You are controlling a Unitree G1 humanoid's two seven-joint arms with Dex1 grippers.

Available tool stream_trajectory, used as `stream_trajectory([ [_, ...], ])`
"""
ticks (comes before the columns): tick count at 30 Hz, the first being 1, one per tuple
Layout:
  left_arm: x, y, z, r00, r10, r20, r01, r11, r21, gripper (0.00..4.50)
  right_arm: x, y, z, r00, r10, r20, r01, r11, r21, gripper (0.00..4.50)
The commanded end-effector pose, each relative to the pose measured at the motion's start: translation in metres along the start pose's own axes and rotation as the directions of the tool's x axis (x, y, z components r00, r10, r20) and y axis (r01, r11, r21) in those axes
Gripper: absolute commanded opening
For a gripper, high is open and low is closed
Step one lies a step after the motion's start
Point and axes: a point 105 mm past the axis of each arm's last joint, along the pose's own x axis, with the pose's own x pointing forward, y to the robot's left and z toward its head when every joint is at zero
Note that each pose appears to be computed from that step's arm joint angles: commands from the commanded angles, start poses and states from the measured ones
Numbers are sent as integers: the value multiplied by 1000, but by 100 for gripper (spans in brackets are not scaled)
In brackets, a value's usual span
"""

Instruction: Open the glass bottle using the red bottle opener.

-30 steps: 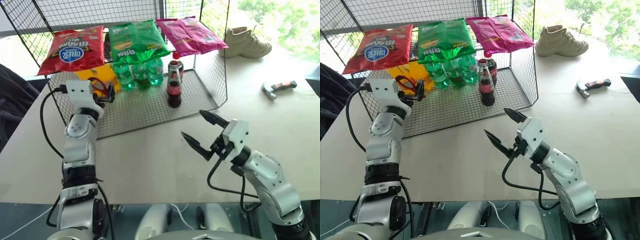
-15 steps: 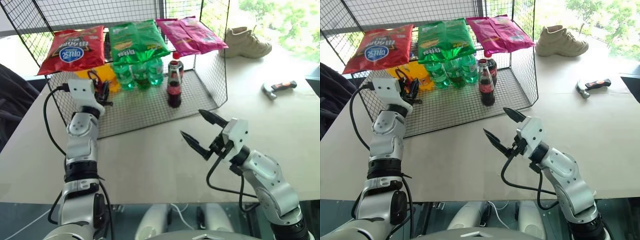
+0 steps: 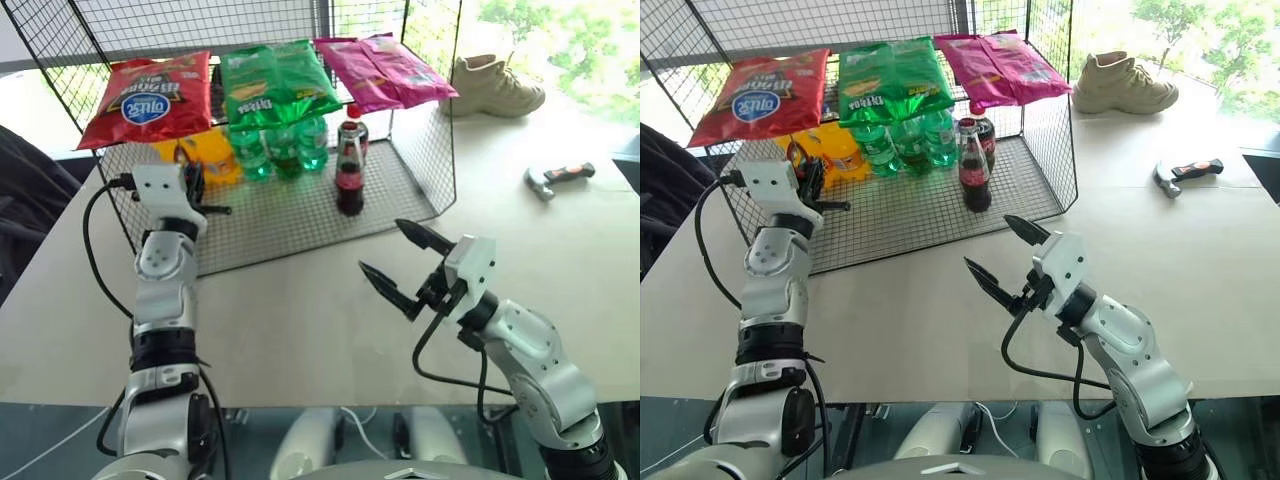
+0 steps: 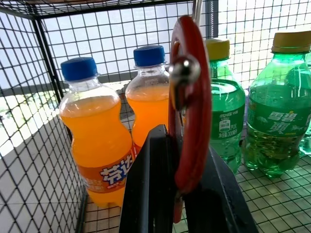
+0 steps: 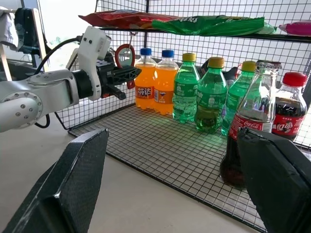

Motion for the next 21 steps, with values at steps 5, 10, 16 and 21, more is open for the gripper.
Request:
stream_trajectory([
  [5, -8, 0, 38, 982, 86, 166, -108, 985, 131, 2, 0, 1, 9, 999, 5, 37, -5, 1000, -4, 426],
  [10, -18, 6, 57, 956, 168, 241, -215, 959, 184, 2, -1, 1, 7, 999, 4, 33, -4, 1000, 0, 426],
  [16, -29, 16, 58, 938, 252, 238, -306, 925, 225, 2, -1, 2, 6, 999, 9, 31, -9, 1000, 10, 426],
  [21, -38, 16, 57, 931, 281, 233, -338, 905, 259, 2, -1, 2, 5, 1000, 13, 27, -13, 1000, 13, 426],
])
